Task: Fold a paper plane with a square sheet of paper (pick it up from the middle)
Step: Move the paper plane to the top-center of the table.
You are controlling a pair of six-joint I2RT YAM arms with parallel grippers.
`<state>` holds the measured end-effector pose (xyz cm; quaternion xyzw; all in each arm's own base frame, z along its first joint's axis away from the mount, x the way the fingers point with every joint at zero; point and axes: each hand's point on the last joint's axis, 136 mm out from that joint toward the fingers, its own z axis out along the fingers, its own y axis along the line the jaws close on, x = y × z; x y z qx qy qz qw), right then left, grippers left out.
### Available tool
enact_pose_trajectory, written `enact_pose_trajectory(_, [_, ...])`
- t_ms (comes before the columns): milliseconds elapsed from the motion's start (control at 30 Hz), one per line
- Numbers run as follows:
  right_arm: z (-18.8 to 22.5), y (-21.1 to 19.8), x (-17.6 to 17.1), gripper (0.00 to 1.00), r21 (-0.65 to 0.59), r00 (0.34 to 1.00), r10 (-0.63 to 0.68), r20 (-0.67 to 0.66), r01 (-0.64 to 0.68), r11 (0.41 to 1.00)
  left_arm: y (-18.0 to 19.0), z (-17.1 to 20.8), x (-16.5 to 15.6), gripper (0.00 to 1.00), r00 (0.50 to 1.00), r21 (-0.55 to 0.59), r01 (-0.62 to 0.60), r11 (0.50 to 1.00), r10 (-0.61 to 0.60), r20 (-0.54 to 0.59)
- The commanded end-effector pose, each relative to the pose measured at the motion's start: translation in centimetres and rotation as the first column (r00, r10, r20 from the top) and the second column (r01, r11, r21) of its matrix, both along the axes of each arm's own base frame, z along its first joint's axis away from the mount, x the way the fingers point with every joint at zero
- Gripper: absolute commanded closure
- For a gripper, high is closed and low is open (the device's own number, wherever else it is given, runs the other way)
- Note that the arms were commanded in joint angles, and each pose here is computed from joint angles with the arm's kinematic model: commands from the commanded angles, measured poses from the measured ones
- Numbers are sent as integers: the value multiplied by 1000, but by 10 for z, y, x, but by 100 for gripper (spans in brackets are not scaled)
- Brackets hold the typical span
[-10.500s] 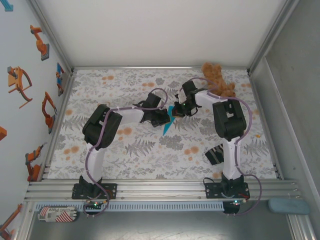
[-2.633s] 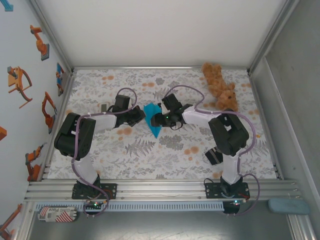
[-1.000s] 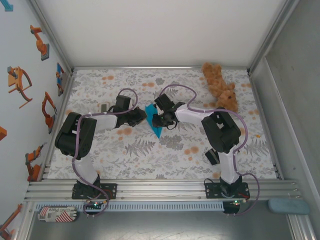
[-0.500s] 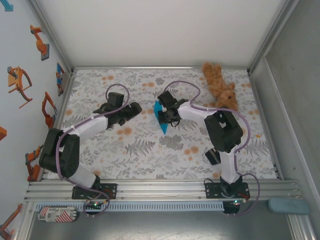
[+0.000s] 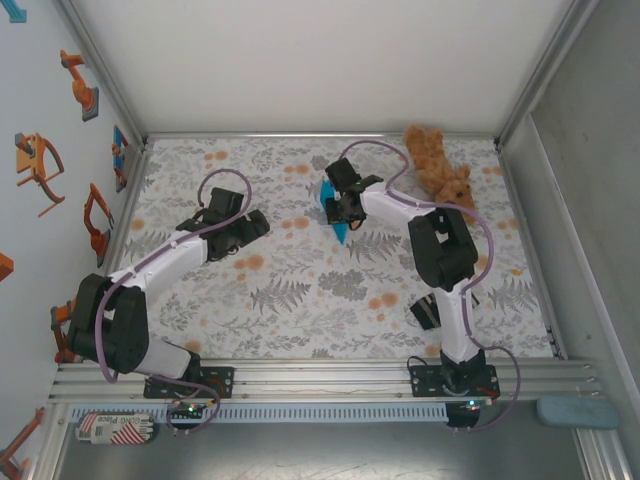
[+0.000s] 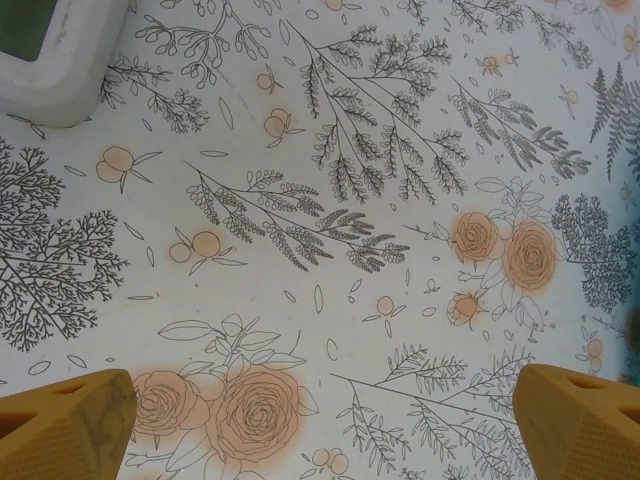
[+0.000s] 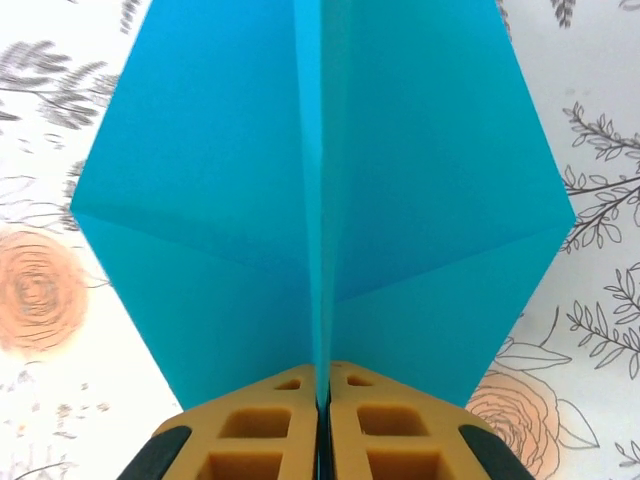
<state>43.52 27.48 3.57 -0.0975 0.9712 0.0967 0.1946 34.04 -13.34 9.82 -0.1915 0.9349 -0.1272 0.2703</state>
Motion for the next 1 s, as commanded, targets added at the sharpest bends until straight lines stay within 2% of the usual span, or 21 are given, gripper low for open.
enact_pose_trajectory(0, [-4,-6,2,89,-25,1000,-2,-22,2,1000,2,-8,-3,4,999,18,17,1000,-16,-31])
enact_pose_trajectory(133, [-9,-12,3,85,-53,999,-29,-31,27,998,-1,-12,-3,4,999,8,19,1000,-18,-41])
enact_pose_trajectory(567, [-30,-19,-1,84,-91,997,-49,-63,43,995,-5,-16,-2,4,998,-6,25,1000,-25,-54])
enact_pose_trajectory(967, [-58,-36,-2,74,-187,991,-103,-82,86,979,-11,-22,-1,4,997,-17,35,999,-37,-72])
